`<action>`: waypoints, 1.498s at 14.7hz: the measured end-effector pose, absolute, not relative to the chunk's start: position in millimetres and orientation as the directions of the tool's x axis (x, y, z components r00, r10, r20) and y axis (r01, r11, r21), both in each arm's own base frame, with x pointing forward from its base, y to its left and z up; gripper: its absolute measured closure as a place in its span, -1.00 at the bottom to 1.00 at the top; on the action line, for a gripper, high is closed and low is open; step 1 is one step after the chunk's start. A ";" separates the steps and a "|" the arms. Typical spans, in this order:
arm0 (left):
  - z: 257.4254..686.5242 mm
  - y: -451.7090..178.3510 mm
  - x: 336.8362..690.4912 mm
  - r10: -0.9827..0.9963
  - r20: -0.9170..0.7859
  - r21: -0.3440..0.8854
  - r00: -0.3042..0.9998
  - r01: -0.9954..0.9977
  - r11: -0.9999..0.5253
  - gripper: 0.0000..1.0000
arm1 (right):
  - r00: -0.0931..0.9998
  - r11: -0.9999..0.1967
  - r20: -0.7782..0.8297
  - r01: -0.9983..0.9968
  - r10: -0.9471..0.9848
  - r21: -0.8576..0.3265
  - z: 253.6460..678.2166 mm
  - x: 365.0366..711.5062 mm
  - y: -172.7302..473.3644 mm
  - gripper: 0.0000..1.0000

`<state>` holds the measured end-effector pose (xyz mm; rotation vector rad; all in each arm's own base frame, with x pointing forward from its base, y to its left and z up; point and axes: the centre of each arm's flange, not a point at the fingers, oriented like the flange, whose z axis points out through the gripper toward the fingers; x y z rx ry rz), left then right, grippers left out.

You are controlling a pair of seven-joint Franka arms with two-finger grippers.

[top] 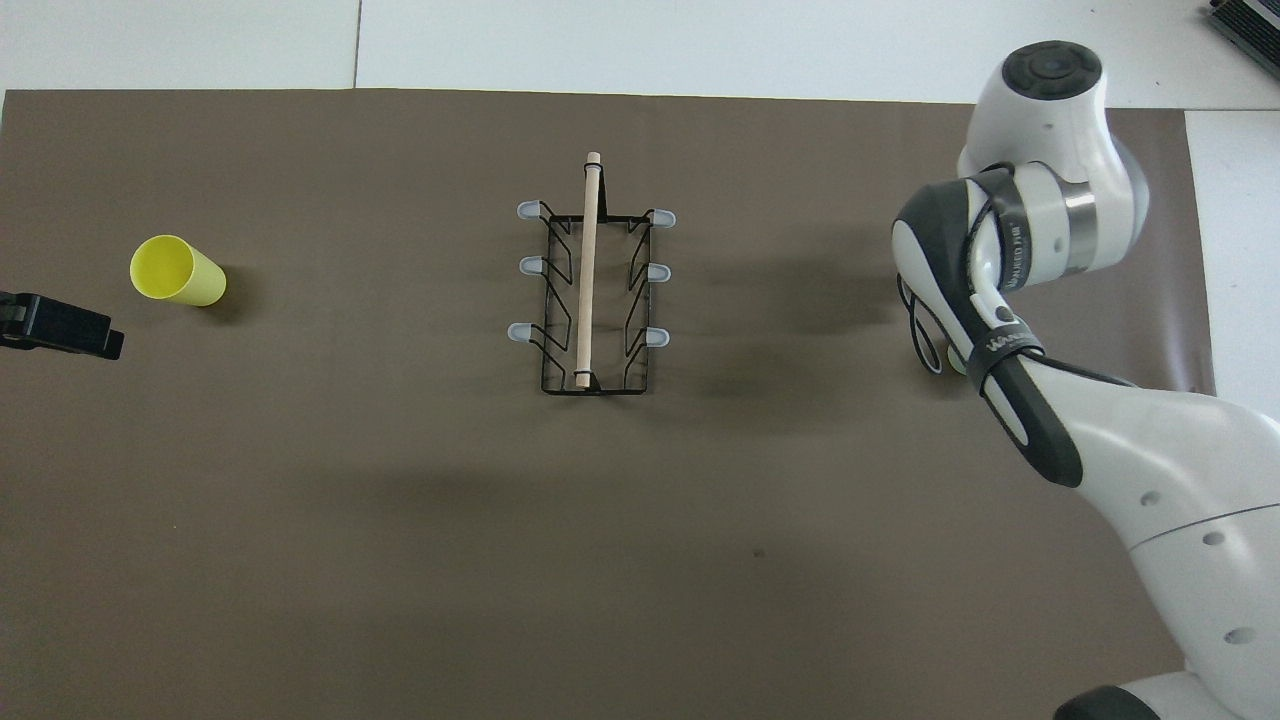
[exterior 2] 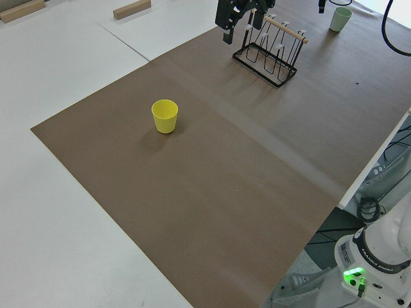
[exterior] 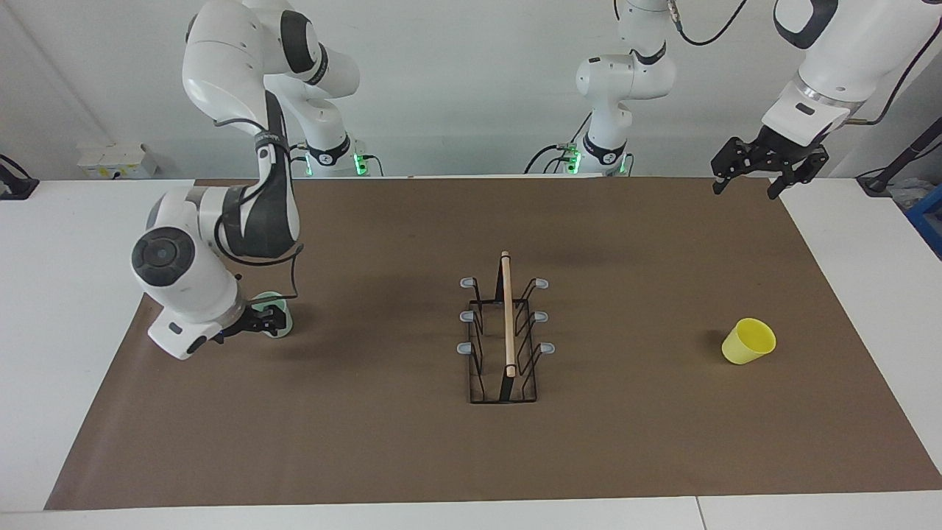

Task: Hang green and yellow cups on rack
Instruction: 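Move the right gripper down over the pale green cup, then close the right gripper on the rim of the green cup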

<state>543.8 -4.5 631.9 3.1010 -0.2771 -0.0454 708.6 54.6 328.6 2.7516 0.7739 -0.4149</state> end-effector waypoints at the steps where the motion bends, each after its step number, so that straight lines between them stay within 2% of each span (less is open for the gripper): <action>1: 631.9 -4.5 543.8 -0.178 -0.027 0.030 0.984 -0.177 -0.984 -1.00 | 0.763 -0.766 -0.382 0.616 0.521 0.186 322.5 706.6 66.6 -0.99; 4: 631.9 -4.6 543.8 -0.178 -0.027 0.030 0.984 -0.177 -0.984 -1.00 | 0.639 -0.654 -0.478 0.739 0.603 0.163 306.5 694.6 86.4 -0.99; 8: 631.9 -4.6 543.7 -0.178 -0.027 0.030 0.984 -0.177 -0.984 -1.00 | 0.394 -0.461 -0.623 0.885 0.675 0.060 289.3 668.8 92.6 -0.99; 10: 631.9 -4.6 543.7 -0.178 -0.027 0.030 0.984 -0.177 -0.984 -1.00 | 0.320 -0.403 -0.656 0.915 0.683 0.026 287.4 658.3 96.9 -0.99; 19: 631.9 -4.6 543.7 -0.178 -0.027 0.030 0.984 -0.177 -0.984 -1.00 | 0.133 -0.193 -0.793 0.981 0.595 0.020 253.1 627.8 107.6 -0.99; 22: 631.9 -4.6 543.7 -0.178 -0.027 0.030 0.984 -0.177 -0.984 -1.00 | 0.084 -0.162 -0.817 0.987 0.571 -0.012 235.4 615.9 108.0 -0.99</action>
